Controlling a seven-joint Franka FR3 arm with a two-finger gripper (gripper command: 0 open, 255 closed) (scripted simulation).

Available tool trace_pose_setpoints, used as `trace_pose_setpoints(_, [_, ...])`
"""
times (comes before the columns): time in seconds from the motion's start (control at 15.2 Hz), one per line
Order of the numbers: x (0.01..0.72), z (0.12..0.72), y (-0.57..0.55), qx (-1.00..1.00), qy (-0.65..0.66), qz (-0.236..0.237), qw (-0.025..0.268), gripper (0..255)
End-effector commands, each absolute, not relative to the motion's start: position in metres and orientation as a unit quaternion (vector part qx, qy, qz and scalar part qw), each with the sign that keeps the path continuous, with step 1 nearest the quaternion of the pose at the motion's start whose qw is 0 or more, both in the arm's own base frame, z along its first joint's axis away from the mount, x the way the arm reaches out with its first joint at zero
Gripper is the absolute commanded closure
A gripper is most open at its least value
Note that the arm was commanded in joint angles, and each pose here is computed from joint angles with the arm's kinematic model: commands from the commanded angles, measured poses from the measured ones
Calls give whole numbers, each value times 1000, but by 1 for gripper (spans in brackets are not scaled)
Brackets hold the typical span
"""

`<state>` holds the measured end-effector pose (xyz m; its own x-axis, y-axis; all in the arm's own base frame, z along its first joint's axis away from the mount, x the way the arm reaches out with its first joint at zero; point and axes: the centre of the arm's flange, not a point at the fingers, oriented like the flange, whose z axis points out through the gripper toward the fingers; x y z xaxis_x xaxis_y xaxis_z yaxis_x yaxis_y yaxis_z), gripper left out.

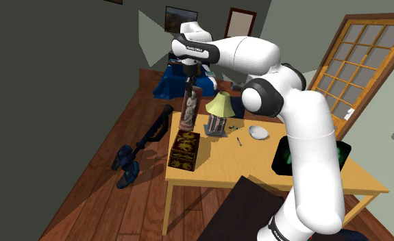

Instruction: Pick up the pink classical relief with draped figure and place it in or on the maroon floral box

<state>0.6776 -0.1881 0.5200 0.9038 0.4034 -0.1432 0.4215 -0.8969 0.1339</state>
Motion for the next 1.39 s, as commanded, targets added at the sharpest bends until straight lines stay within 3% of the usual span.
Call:
trace_pose_setpoints(0.0, [677,510,-189,972,212,-55,82,255])
trace_pose_setpoints(1.32, [677,404,-189,972,212,-55,82,255])
